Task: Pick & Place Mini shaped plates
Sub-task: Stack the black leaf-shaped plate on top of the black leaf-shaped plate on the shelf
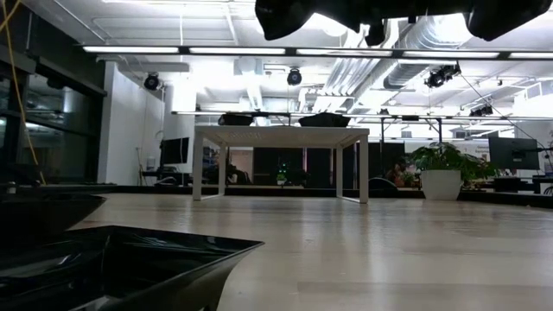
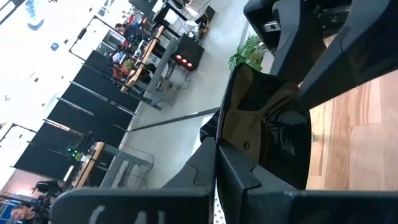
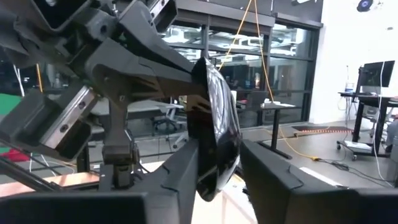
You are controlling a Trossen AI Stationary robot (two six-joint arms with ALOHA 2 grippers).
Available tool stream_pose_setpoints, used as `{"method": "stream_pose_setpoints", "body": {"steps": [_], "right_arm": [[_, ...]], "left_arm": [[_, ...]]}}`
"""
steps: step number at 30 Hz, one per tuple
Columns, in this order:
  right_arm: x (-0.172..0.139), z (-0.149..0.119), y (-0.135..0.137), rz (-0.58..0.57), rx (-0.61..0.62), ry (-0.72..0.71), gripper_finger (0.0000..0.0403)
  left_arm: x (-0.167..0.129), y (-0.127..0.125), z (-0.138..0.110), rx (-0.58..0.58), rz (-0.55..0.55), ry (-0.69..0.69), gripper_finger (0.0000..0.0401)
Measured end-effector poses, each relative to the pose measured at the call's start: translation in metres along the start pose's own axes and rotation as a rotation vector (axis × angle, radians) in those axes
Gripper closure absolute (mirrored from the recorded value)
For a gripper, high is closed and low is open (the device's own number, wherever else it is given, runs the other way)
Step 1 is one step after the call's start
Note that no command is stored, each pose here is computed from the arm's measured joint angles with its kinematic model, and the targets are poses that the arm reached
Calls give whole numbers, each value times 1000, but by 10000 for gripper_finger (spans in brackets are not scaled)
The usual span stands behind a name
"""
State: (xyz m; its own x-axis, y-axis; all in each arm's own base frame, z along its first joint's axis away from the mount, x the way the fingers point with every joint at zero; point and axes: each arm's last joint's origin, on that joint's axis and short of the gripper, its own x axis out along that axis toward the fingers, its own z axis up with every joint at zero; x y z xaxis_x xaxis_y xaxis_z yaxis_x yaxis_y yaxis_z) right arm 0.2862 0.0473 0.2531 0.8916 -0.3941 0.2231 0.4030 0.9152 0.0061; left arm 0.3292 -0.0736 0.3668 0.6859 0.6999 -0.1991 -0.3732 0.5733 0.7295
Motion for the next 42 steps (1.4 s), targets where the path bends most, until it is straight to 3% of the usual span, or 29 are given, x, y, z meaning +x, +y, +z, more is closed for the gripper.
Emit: {"method": "stream_pose_setpoints", "body": {"steps": [10,15,19,24,33,37,42], "right_arm": [[0,0,-1,-22,-7,3,396],[0,-1,-1,-20,-6,6,400],[0,-1,-1,-15,-7,8,401],[0,-1,-1,-22,-9,6,402],[2,2,-7,-56,-43,8,402],[6,1,-13,-84,-57,16,403],[13,-3,-23,-98,-74,40,403]], "left_arm": [[-1,1,1,-10,2,-5,401],[-1,1,1,-12,-31,-24,401],[-1,0,4,69,-88,-70,390],[-1,-1,4,119,-120,-90,341],[-3,3,2,217,-87,-73,243],[-7,10,1,216,-73,-67,223],[-13,15,-6,336,-36,0,218]]}}
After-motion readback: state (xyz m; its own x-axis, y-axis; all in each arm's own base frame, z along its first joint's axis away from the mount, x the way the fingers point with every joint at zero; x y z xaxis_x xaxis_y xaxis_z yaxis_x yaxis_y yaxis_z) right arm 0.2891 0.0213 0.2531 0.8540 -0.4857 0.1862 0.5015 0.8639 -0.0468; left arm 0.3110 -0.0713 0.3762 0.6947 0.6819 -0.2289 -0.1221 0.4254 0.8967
